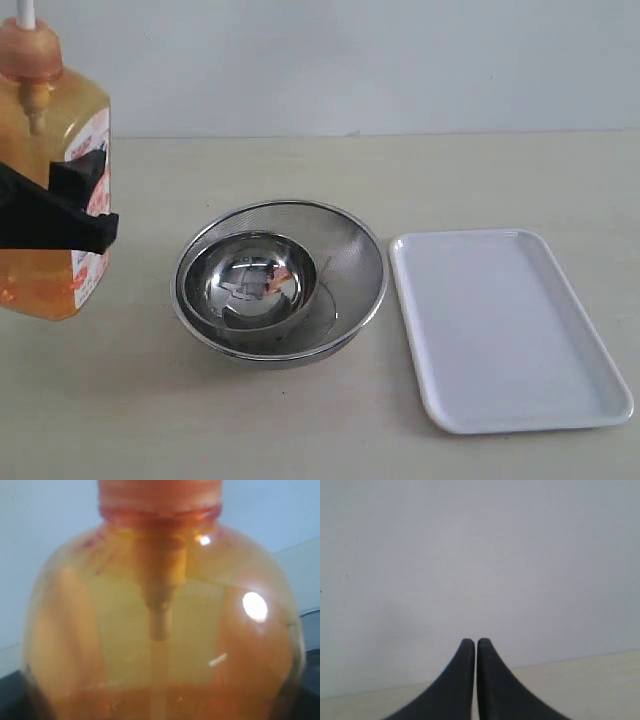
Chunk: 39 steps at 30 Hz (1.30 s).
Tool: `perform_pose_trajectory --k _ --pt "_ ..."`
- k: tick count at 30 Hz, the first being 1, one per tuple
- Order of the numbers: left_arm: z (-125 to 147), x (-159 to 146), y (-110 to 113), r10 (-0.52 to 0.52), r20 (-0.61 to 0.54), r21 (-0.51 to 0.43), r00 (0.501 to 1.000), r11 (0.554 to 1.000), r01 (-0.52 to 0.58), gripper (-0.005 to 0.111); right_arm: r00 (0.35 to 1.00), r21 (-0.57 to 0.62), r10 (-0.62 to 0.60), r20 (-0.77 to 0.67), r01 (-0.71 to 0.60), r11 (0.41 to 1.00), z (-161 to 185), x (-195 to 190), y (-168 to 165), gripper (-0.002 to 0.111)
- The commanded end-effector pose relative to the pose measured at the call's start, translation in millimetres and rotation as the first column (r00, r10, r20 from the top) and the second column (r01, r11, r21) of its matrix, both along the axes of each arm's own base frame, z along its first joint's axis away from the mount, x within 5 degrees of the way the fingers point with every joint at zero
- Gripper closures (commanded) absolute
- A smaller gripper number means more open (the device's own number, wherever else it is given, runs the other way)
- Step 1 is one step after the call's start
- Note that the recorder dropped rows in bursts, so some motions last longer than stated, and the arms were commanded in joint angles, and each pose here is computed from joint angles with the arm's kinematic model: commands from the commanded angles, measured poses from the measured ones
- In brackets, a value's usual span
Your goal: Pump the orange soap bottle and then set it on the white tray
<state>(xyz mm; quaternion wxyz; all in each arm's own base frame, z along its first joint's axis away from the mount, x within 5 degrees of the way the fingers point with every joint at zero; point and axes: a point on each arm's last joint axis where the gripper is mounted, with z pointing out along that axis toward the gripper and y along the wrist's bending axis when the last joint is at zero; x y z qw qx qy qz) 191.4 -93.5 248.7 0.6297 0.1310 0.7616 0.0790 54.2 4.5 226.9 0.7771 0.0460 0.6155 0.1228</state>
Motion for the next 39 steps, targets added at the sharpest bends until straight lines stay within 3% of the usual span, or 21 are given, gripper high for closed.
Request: perform_pose_trajectory --k 1,10,14,21,28,31,39 --pt "-7.4 11.0 -2.1 0.078 0.039 0.009 0.996 0.997 -0.079 0.102 1.0 0.078 0.016 0.011 -0.017 0.997 1.5 -0.8 -0.2 0.109" --pt "-33.9 25.2 -13.9 0.078 0.031 0.057 0.996 0.995 -0.08 0.102 0.992 0.069 0.016 -0.124 -0.007 0.998 -7.4 10.7 0.7 0.109" --pt "-40.3 29.1 -19.4 0.053 0.047 0.051 0.998 0.997 -0.055 0.102 0.982 0.045 0.015 -0.191 -0.006 0.999 12.3 26.3 2.3 0.109" --pt "-51.4 37.9 -30.7 0.005 0.032 0.102 0.999 0.995 -0.009 0.102 0.955 -0.17 0.127 -0.269 -0.176 0.97 60.3 76.1 27.6 0.109" --pt "-58.8 49.0 -38.7 0.012 0.02 0.12 1.0 0.993 -0.015 0.102 0.895 -0.356 0.314 -0.316 -0.419 0.836 105.7 149.3 100.8 0.109" --pt "-63.5 49.8 -39.3 0.013 0.006 0.13 1.0 0.991 -0.014 0.102 0.887 -0.366 0.333 -0.321 -0.44 0.82 126.5 180.3 126.1 0.109" --pt "-65.6 54.6 -33.4 0.024 -0.011 0.099 1.0 0.995 -0.022 0.102 0.831 -0.592 0.386 -0.401 -0.557 0.583 160.3 207.1 220.0 0.109"
